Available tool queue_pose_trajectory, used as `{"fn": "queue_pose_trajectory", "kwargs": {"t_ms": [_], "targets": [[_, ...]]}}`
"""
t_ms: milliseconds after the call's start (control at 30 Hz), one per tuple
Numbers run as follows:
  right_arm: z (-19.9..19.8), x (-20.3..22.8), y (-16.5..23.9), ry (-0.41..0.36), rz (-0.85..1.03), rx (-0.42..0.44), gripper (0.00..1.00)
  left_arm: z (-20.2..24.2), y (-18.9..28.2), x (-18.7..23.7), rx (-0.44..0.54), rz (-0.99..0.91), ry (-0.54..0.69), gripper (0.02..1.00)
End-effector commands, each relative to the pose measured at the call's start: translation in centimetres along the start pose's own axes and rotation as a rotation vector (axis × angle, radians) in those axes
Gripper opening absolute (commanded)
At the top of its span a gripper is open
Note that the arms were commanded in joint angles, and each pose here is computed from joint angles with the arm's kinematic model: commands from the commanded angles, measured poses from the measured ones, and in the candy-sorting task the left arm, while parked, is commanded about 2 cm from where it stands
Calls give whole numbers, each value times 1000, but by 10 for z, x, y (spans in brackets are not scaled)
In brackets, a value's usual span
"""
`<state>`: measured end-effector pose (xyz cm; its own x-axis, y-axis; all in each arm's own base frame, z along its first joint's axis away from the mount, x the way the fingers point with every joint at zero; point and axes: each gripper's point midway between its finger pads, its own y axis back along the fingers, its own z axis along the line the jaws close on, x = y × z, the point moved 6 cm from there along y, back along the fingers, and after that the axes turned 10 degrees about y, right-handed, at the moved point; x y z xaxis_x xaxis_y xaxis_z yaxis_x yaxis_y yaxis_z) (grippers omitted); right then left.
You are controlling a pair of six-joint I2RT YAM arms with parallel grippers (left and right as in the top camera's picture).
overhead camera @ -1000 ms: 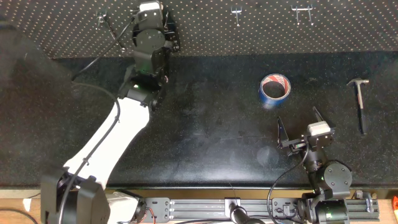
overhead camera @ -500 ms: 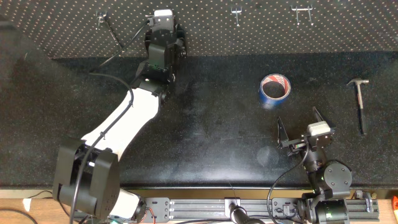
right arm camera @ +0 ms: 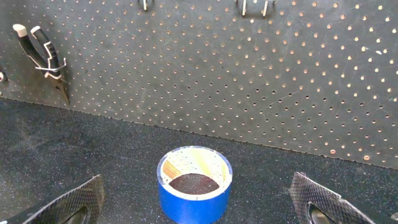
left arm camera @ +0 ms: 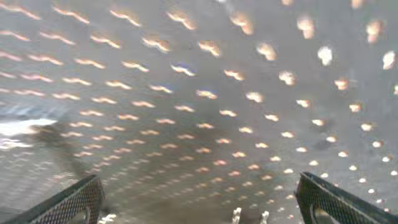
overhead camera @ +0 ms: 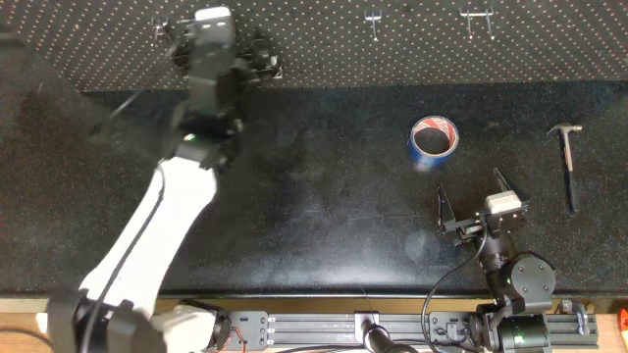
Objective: Place Tools Onto Pegboard
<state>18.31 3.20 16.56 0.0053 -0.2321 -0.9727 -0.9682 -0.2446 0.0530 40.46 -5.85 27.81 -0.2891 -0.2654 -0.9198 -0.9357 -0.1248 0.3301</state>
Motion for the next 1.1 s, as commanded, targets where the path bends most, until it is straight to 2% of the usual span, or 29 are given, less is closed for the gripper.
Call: {"fn": "queue_pose_trajectory", "kwargs": {"t_ms": [33, 133, 200, 333, 433, 500, 700, 800, 867, 933, 1000, 1067, 1100], "targets": [[1, 1, 0, 11, 1, -2, 976, 56, 62, 6, 52, -13, 54, 996], [1, 1, 0, 10, 1, -2, 976, 94, 98, 48, 148, -144, 100, 996], [1, 1, 0, 11, 1, -2, 976, 117, 120, 70, 145, -252, 117, 996], [1, 1, 0, 10, 1, -2, 976, 126, 141, 91, 158, -355, 120, 996], [1, 1, 0, 10, 1, -2, 976, 121, 153, 113, 224, -407, 116, 996], [1, 1, 0, 10, 1, -2, 976, 120, 160, 110, 212, -436, 118, 996], [1, 1, 0, 10, 1, -2, 976, 127, 159, 154, 162, -232, 97, 998], [1, 1, 0, 10, 1, -2, 976, 127, 158, 154, 159, -229, 95, 996], [1, 1, 0, 10, 1, -2, 976, 127, 158, 154, 158, -232, 41, 996], [1, 1, 0, 10, 1, -2, 976, 119, 159, 158, 219, -210, 31, 996], [1, 1, 0, 10, 1, -2, 976, 119, 159, 158, 218, -211, 21, 996], [1, 1, 0, 10, 1, -2, 976, 119, 159, 157, 204, -225, -105, 996], [1, 1, 0, 10, 1, -2, 974, 119, 159, 157, 204, -225, -106, 996]]}}
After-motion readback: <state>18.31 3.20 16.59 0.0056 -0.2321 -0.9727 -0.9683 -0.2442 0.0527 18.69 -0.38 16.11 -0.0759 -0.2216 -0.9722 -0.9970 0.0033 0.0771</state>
